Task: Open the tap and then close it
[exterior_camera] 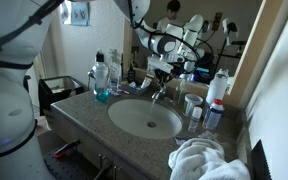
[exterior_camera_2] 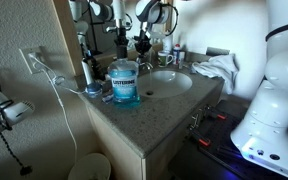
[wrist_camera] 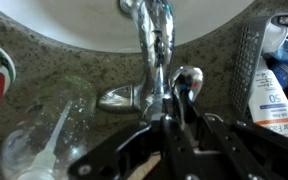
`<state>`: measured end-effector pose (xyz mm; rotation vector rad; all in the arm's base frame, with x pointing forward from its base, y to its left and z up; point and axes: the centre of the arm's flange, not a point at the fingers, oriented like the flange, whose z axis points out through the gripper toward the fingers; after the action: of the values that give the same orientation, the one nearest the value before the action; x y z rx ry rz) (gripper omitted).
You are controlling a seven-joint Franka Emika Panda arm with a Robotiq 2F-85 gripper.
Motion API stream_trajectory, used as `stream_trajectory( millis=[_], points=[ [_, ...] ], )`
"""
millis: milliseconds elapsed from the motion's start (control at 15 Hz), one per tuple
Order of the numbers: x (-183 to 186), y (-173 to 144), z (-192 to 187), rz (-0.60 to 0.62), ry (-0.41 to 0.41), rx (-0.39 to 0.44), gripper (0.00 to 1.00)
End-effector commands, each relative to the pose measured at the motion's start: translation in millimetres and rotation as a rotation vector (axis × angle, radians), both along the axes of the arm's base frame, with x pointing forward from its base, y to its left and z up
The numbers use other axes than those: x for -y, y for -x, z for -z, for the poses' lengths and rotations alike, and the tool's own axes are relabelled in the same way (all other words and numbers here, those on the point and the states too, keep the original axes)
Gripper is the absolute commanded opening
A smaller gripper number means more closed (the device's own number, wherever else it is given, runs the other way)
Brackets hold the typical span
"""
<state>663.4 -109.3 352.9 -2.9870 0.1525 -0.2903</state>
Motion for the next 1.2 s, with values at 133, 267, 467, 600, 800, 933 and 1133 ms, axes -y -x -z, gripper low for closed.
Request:
stream_trajectory(
  millis=[133, 267, 467, 600, 800, 933, 1133],
  points=[
    [-9.3, 34.8, -42.2, -0.013, -0.035, -0.028, 0.05],
    [-4.7, 38.9, -38.5, -0.006, -0.033, -0.041, 0.05],
    [-0.7, 44.7, -33.6, -0.003, -0.03, -0.057, 0.05],
    [1.0, 48.3, -29.8, -0.001, -0.025, -0.067, 0.05],
    [4.0, 53.6, -24.7, -0.003, -0.024, -0.079, 0.05],
    [6.6, 56.7, -18.9, -0.011, -0.022, -0.091, 0.05],
    [11.2, 60.0, -10.5, -0.016, -0.033, -0.11, 0.05]
  ],
)
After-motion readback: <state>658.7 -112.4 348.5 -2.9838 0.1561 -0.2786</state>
